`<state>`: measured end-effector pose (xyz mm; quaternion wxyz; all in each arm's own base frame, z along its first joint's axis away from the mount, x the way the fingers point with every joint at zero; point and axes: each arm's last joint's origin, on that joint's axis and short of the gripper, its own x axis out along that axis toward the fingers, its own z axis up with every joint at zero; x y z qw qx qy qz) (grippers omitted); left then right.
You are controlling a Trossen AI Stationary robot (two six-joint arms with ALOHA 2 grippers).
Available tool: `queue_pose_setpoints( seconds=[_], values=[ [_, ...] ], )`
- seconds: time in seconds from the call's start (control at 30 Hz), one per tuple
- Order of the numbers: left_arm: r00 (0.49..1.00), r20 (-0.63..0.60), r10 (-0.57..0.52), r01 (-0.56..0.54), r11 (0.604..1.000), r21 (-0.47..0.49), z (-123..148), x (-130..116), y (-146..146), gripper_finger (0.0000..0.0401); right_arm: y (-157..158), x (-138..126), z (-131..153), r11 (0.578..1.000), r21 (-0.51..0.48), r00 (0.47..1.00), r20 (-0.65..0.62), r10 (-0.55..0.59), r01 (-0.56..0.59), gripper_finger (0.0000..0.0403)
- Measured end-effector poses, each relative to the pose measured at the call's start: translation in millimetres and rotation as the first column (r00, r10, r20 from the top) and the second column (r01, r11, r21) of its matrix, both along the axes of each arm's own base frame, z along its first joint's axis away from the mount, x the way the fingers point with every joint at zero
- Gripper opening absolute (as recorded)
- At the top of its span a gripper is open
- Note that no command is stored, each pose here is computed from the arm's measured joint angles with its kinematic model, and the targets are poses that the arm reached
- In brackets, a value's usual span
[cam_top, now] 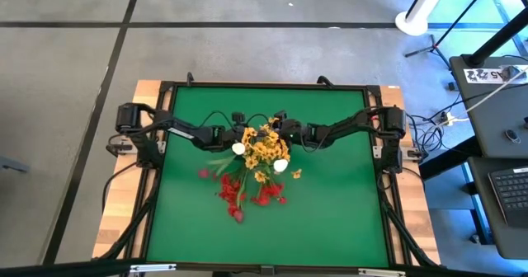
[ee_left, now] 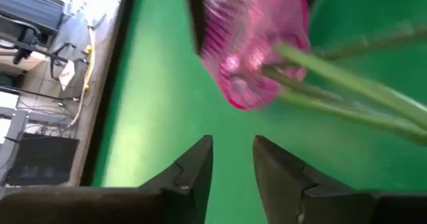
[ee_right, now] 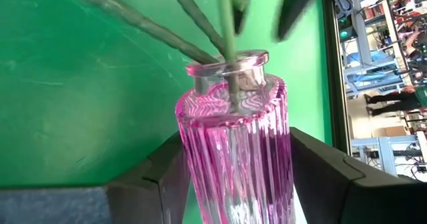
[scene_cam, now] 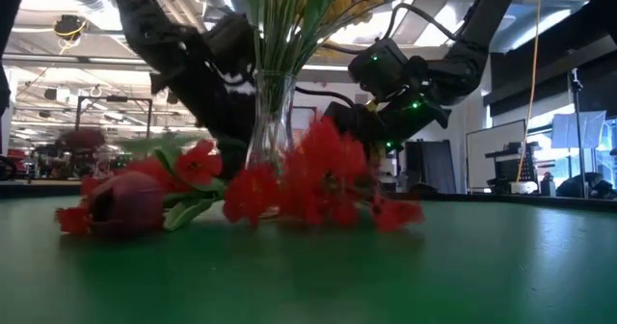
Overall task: Sort flowers into vase by color
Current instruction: Adjust the violet vase
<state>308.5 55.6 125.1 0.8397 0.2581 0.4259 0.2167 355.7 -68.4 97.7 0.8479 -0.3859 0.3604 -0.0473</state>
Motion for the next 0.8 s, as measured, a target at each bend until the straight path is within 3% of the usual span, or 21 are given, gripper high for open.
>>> queue_pose_setpoints(
  seconds=[0.17, 0.4, 0.57, 0.8],
  values=[
    [1.0, 0.007, 0.015, -0.015, 1.0, -0.002, 17.0, -7.5, 3.2, 0.0164, 0.1, -0.1, -0.1, 1.0, 0.0, 1.0, 0.0, -0.002, 0.002, 0.0209],
    [0.997, -0.054, 0.062, -0.06, 0.998, 0.031, 15.8, -13.3, 3.8, 0.0242, 0.4, 0.1, -0.1, 1.0, 0.003, 1.0, 0.004, -0.001, 0.001, 0.0209],
    [0.985, -0.053, 0.162, -0.156, 0.983, 0.096, 16.4, -16.4, 6.1, 0.0255, 0.2, 0.2, 0.3, 1.0, 0.011, 1.0, 0.014, -0.022, 0.021, 0.0209],
    [0.98, -0.057, 0.192, -0.187, 0.979, 0.087, 15.3, -18.7, 6.3, 0.0256, -0.5, -0.2, 1.4, 0.997, 0.016, 0.996, 0.028, -0.081, 0.08, 0.0209]
  ],
)
